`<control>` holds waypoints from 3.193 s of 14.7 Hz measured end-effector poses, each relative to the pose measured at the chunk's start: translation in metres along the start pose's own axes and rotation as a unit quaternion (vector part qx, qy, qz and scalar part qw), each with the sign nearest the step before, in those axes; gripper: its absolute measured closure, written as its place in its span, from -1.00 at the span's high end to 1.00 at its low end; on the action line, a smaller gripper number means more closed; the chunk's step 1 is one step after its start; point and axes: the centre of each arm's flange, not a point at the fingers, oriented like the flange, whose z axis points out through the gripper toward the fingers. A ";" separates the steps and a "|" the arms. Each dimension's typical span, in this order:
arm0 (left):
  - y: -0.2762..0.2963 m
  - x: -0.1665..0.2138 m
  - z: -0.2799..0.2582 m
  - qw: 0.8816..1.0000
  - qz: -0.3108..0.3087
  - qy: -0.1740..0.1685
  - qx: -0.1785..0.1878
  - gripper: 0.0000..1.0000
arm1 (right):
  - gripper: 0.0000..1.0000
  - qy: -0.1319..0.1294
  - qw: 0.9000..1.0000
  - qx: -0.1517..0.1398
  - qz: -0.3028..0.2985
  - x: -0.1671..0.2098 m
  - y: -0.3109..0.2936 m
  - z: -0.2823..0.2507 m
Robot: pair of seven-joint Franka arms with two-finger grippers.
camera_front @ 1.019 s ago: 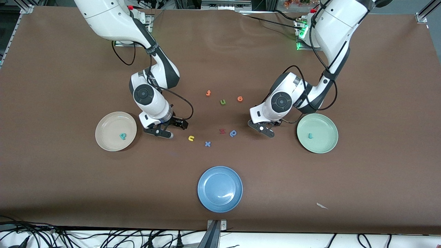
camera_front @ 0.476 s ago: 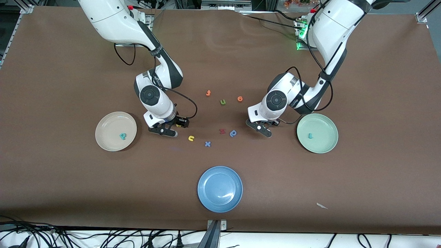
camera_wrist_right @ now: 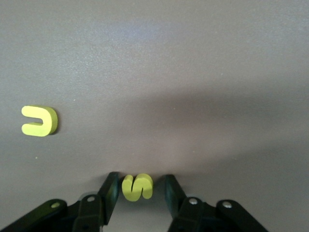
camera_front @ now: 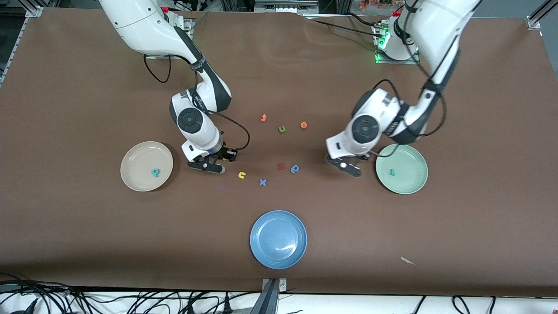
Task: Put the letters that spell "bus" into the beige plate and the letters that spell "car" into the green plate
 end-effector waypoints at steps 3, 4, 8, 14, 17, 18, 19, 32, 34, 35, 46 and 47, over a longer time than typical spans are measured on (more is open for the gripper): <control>-0.066 -0.013 -0.004 1.000 -0.018 -0.012 -0.007 -0.44 | -0.25 0.001 1.000 0.001 -0.002 -0.001 -0.002 -0.001; -0.088 -0.017 0.002 1.000 -0.023 -0.016 -0.012 -0.44 | -0.25 0.001 1.000 0.001 -0.002 -0.001 -0.002 -0.001; -0.139 -0.032 0.040 0.999 -0.026 -0.047 -0.008 -0.44 | -0.38 0.004 1.000 0.000 -0.007 -0.001 -0.004 -0.002; -0.153 -0.033 0.066 0.998 -0.028 -0.059 -0.010 0.19 | -0.44 -0.006 1.000 -0.015 -0.013 0.004 -0.004 -0.008; -0.128 -0.023 0.025 0.999 -0.030 -0.037 -0.004 0.75 | -0.44 -0.018 0.998 -0.045 -0.045 0.035 0.014 -0.035; -0.110 -0.019 0.008 0.999 -0.040 -0.031 -0.003 0.97 | -0.44 -0.017 0.997 -0.052 -0.061 0.046 0.028 -0.042; -0.089 -0.015 -0.008 0.999 -0.048 -0.025 -0.001 1.00 | -0.44 -0.017 0.995 -0.060 -0.080 0.057 0.044 -0.047; 0.072 0.035 0.019 0.979 -0.200 0.015 -0.038 0.47 | -0.22 -0.019 0.963 -0.096 -0.252 0.098 0.222 -0.058; 0.072 0.040 0.035 0.978 -0.203 0.019 -0.050 0.22 | 0.22 -0.022 0.969 -0.070 -0.237 0.093 0.210 -0.056; 0.073 0.043 0.042 0.977 -0.204 0.021 -0.056 0.22 | 0.40 -0.022 0.971 -0.055 -0.230 0.088 0.195 -0.057; 0.073 0.045 0.071 0.979 -0.196 0.010 -0.063 -0.09 | 1.00 0.015 0.996 -0.002 -0.083 0.047 0.008 -0.071; 0.070 0.046 0.070 0.980 -0.189 0.011 -0.062 -0.36 | 1.00 0.018 0.998 -0.001 -0.063 0.042 -0.009 -0.067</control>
